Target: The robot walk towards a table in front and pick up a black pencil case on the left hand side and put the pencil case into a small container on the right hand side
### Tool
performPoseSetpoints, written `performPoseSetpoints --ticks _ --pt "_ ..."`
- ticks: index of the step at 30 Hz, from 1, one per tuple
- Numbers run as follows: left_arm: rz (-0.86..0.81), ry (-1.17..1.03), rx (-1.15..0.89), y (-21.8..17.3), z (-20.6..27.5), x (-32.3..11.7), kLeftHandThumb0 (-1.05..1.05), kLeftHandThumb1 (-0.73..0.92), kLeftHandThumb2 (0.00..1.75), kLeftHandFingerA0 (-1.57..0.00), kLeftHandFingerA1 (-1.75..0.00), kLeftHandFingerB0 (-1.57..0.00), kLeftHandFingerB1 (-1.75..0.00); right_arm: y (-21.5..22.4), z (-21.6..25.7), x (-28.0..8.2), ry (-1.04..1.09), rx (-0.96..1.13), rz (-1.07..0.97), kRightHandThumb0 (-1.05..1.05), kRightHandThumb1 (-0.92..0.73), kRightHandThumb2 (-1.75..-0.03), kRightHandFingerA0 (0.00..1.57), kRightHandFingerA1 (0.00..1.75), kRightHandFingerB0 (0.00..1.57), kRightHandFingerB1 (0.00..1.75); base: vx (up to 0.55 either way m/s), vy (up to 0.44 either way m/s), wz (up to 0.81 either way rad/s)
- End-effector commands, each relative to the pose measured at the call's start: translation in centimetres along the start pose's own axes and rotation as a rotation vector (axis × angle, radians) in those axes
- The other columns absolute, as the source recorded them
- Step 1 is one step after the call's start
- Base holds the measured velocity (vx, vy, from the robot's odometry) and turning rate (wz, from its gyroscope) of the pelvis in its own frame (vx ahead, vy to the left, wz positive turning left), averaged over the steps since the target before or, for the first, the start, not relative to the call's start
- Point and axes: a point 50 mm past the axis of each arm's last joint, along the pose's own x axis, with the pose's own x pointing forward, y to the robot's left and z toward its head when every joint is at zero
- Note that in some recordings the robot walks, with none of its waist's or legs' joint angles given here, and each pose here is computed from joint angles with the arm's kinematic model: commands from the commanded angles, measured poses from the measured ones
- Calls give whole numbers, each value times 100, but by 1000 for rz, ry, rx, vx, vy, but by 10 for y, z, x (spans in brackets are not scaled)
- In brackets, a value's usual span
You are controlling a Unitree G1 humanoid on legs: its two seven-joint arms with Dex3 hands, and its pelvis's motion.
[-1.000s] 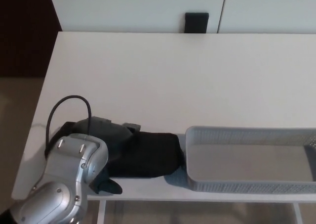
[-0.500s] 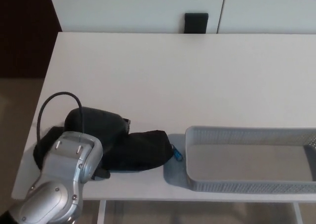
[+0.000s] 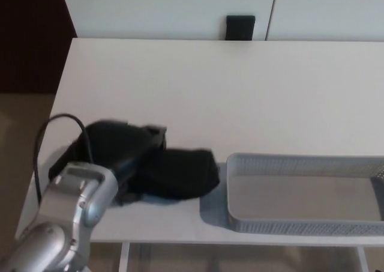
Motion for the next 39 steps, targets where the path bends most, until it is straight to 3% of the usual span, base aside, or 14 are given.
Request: performPoseSetpoints --ticks 1,2,9,10,13,19,20,21,26,35,39 --pt "172 -116 -25 38 5 1 -15 59 54 -78 -175 -61 -150 -7 3 3 9 2 -5 -35 -66 -59 52 41 39 34 0 0 0" --pt "179 -113 -16 44 4 1 -14 57 56 -80 -175 -58 -156 -7 3 3 8 -3 -4 -35 -66 -59 53 41 39 35 0 0 0" --pt "211 -120 8 69 4 1 -14 58 56 -80 -175 -57 -153 -8 3 3 9 -3 2 -36 -66 -61 54 41 40 35 0 0 0" --pt "226 -148 -21 75 14 1 -13 58 55 -77 -175 -58 -148 -8 3 3 11 -17 3 -36 -66 -61 54 40 40 35 0 0 0" --pt "213 -181 -84 80 26 3 -14 58 55 -73 -175 -53 -153 -7 2 2 9 -11 7 -37 -66 -61 54 41 40 35 0 0 0" --pt "56 -285 -391 91 83 9 -14 61 52 -71 -175 -62 -147 -3 1 2 15 -31 16 -37 -66 -60 54 43 42 35 0 0 0" --pt "25 -287 -427 92 90 11 -13 62 52 -71 -175 -60 -150 -3 2 3 12 -38 16 -36 -67 -60 53 43 42 35 0 0 0" --pt "8 -299 -456 91 98 13 -15 60 55 -72 -175 -57 -163 -3 2 3 12 -39 16 -37 -66 -60 53 42 42 35 0 0 0" --pt "-84 -362 -591 89 136 18 -24 60 56 -80 -175 -61 -173 -2 4 4 3 -16 20 -34 -67 -60 53 45 42 36 0 0 0" --pt "-264 -390 -884 90 176 23 -38 56 57 -81 -175 -70 -170 -1 7 7 0 -36 15 -36 -65 -59 54 43 43 35 0 0 0" --pt "-290 -389 -922 85 183 23 -37 55 57 -81 -175 -71 -167 1 10 8 -3 -32 25 -39 -65 -60 52 44 42 35 0 0 0"
